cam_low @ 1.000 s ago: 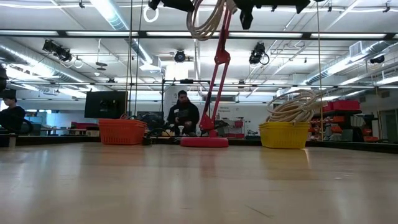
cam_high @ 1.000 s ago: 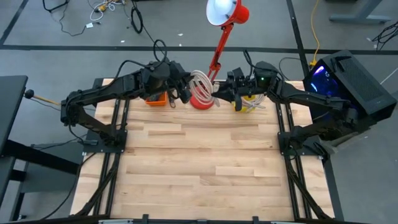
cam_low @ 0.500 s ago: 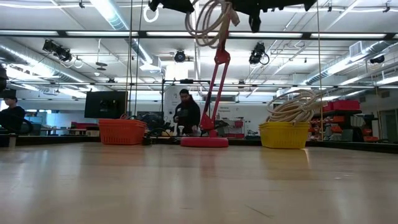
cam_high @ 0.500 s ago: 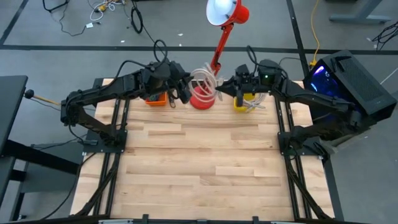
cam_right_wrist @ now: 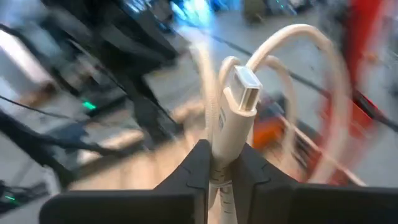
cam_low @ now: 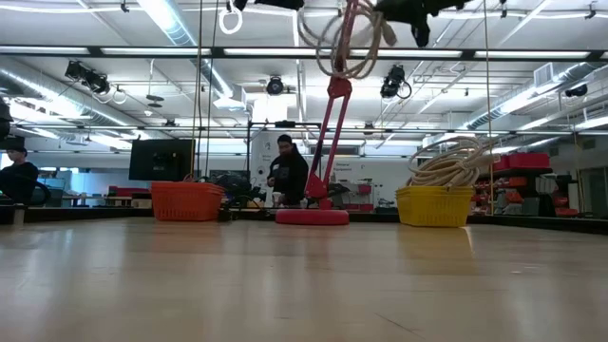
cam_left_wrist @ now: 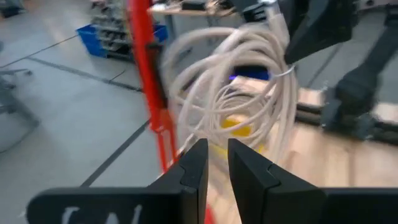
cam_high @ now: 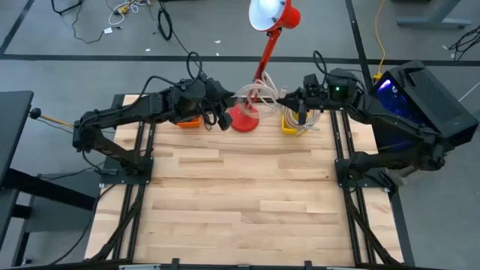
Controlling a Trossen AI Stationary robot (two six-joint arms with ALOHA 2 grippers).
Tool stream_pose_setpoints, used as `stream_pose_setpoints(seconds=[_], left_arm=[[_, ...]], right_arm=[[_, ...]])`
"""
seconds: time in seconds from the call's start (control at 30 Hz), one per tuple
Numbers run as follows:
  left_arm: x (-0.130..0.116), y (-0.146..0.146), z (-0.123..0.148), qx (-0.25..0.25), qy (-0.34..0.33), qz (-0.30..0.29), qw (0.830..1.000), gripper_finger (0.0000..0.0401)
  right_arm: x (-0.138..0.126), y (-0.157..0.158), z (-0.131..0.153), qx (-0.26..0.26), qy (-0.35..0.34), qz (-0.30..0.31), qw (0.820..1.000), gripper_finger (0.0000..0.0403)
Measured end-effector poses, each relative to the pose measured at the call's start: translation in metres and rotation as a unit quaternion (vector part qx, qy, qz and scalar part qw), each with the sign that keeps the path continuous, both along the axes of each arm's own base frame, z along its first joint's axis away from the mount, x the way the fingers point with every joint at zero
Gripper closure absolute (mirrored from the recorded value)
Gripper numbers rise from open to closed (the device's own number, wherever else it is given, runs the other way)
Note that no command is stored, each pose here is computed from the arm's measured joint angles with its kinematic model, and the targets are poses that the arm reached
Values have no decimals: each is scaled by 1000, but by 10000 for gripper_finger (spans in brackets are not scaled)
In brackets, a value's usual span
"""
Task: Pick & Place USB Port
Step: Put the white HDMI cable into the yellow bin
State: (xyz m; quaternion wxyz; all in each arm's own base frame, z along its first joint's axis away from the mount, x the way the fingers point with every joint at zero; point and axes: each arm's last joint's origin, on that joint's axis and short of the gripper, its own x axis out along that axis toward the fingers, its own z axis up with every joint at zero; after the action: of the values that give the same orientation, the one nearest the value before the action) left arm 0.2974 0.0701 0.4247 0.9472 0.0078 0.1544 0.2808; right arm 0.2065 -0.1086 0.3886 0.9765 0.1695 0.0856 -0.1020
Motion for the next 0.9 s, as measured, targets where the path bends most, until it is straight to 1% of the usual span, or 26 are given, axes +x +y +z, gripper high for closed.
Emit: stream_pose_setpoints(seconds=[0.13, 0.23, 0.33, 0.47, 0.57, 0.67, 0.77, 0.9], left_arm=[[-3, 1, 2, 4, -1, 12, 1000, 332], [-3, 1, 1, 7, 4, 13, 1000, 331], [-3, 1, 1, 8, 4, 11, 1000, 331], [-3, 1, 1, 8, 5, 13, 1000, 331], [-3, 1, 0, 7, 13, 13, 1000, 335], [-4, 1, -2, 6, 20, 15, 1000, 343], [-5, 1, -3, 4, 30, 15, 999, 349], [-8, 0, -1, 3, 23, 16, 1000, 350]], right_arm=[[-6, -3, -6, 3, 37, -29, 999, 380], [-8, -4, -7, 7, 40, -24, 999, 380], [-11, -7, -8, 7, 46, -31, 998, 380], [-21, -13, -14, 20, 80, -52, 995, 381], [-30, -15, -13, 27, 86, -64, 994, 381], [-44, -15, -10, 21, 90, -84, 992, 381], [-65, -12, -5, 17, 92, -119, 988, 381], [-89, -2, -1, 34, 98, -152, 983, 381]])
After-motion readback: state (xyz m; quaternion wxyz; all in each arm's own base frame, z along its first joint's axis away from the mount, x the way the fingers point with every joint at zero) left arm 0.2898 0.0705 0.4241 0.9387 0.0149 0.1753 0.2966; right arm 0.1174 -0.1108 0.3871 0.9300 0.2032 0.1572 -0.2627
